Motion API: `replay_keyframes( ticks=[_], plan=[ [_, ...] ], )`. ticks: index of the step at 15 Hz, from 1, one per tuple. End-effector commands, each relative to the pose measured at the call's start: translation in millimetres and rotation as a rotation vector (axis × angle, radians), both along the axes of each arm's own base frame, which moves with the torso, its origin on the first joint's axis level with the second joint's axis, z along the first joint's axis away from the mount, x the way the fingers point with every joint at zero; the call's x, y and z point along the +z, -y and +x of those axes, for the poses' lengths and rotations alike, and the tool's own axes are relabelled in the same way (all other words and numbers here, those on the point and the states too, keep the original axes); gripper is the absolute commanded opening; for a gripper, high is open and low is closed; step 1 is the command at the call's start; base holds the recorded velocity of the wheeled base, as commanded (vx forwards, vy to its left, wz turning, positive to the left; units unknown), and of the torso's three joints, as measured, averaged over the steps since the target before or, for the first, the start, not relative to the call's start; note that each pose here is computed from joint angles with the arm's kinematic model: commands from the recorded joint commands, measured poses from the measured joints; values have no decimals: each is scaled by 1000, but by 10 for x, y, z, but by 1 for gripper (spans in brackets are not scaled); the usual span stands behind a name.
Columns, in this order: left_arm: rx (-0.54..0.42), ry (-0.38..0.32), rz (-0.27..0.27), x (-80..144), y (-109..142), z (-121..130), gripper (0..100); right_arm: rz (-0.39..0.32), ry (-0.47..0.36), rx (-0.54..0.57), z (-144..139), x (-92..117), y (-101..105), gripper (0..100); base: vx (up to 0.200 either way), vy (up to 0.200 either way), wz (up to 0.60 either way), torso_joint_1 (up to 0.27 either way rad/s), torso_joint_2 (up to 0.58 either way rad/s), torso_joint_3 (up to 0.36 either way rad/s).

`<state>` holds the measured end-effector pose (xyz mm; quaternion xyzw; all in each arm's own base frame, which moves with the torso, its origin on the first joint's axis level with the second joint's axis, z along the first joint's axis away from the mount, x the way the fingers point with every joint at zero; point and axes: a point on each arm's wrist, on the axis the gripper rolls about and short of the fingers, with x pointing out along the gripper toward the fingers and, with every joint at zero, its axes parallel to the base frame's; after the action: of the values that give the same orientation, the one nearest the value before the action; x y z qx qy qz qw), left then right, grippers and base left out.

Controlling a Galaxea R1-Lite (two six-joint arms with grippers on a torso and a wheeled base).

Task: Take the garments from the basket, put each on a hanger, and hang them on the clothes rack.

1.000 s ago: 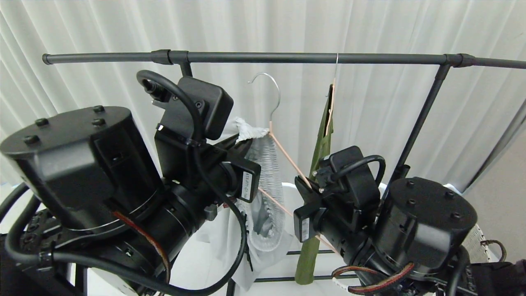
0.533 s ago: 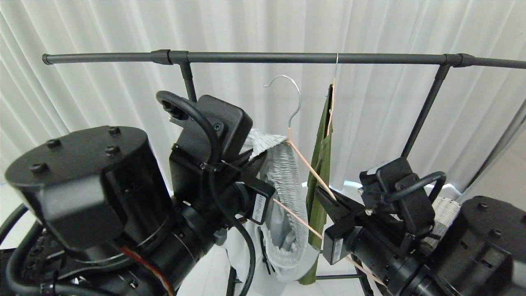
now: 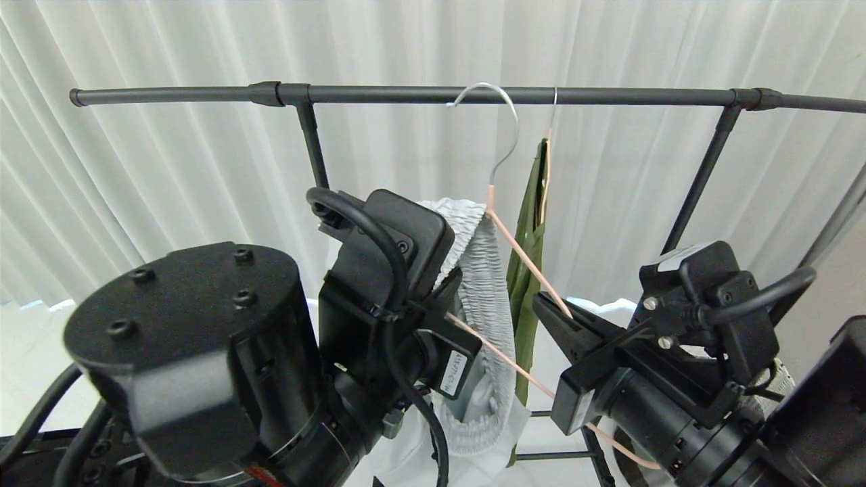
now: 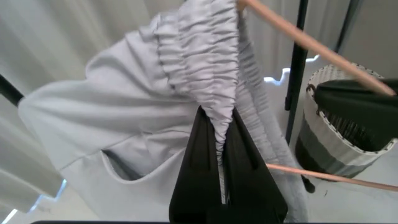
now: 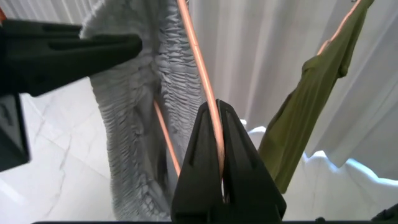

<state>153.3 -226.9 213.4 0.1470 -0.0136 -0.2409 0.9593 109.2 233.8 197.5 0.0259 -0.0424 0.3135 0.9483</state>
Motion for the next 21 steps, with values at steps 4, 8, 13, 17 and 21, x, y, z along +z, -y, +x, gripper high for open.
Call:
replay_keyframes(
  ticks=[4,8,13,17,21],
  plan=[
    [2,-2,-1,-9,4,2,100,35,17,30,-65,85,-38,0,0,0,0,0,0,0],
    [5,-1,-5,-11,-20,-8,100,48,27,29,-70,115,-26,0,0,0,0,0,0,0],
    [-3,54,-8,109,-444,-268,100,24,21,9,-149,43,309,0,0,0,0,0,0,0],
    [42,152,29,276,-908,-58,100,3,16,10,-191,-17,412,0,0,0,0,0,0,0],
    [-198,127,72,280,-1159,2,100,-9,18,9,-192,-33,423,0,0,0,0,0,0,0]
  ],
)
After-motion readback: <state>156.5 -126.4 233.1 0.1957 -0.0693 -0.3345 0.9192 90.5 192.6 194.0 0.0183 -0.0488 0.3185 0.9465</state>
